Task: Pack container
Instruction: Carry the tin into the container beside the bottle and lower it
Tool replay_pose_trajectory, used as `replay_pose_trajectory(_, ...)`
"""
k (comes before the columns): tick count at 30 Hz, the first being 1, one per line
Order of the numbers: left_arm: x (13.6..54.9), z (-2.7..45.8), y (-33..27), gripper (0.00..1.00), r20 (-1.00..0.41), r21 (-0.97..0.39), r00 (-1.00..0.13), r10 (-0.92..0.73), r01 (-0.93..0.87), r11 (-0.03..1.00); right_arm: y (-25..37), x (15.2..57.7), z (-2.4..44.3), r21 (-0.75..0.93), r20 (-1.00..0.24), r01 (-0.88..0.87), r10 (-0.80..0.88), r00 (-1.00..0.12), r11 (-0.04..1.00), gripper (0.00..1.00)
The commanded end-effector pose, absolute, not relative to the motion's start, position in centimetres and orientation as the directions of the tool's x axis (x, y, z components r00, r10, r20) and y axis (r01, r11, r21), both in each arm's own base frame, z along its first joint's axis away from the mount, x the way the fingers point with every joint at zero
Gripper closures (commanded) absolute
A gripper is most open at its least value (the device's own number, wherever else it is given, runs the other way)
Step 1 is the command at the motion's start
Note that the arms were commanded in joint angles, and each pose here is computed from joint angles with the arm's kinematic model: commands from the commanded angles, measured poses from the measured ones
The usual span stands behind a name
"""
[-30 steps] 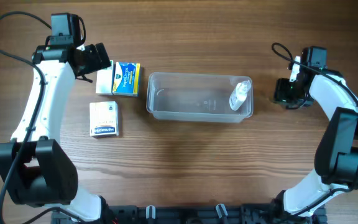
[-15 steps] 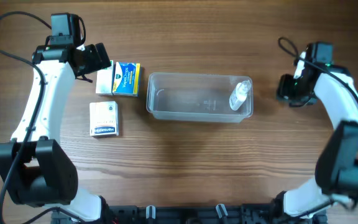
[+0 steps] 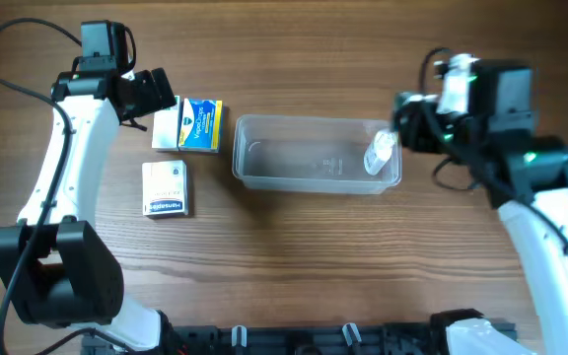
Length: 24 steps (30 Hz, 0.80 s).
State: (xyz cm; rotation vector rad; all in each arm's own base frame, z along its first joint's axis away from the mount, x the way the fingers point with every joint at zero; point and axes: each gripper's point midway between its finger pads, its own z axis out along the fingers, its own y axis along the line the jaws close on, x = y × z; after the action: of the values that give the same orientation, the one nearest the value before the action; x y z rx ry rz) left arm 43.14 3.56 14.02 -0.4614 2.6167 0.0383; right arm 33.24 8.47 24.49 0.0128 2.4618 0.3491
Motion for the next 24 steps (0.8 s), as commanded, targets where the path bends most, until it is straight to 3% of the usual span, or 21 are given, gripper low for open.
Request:
replay_pose_trajectory(1, 43.6, 14.8, 3.9, 0.00, -0.482, -0.053, -0.814, -0.325, -0.344, 0.938, 12.4, 32.4, 25.6, 0.276, -0.613, -0.109, 0.088, -0.785, 0.955, 0.53)
replay_pose_trajectory(6, 43.6, 14.7, 3.9, 0.00, -0.481, -0.053, -0.814, -0.325, -0.343, 0.938, 16.4, 31.4, 22.2, 0.205, -0.550, -0.107, 0.024, -0.835, 0.973, 0.53)
replay_pose_trajectory(17, 43.6, 14.8, 3.9, 0.00, -0.482, -0.053, -0.814, -0.325, -0.343, 0.938, 17.3, 32.6, 10.8, 0.024, -0.307, -0.012, -0.004, -0.952, 1.000, 0.53)
replay_pose_trajectory(24, 43.6, 14.8, 3.9, 0.00, -0.482, -0.053, -0.814, -0.325, -0.343, 0.938, 15.8, 32.8, 9.6, -0.067, -0.292, 0.008, -0.012, -0.956, 0.998, 0.53)
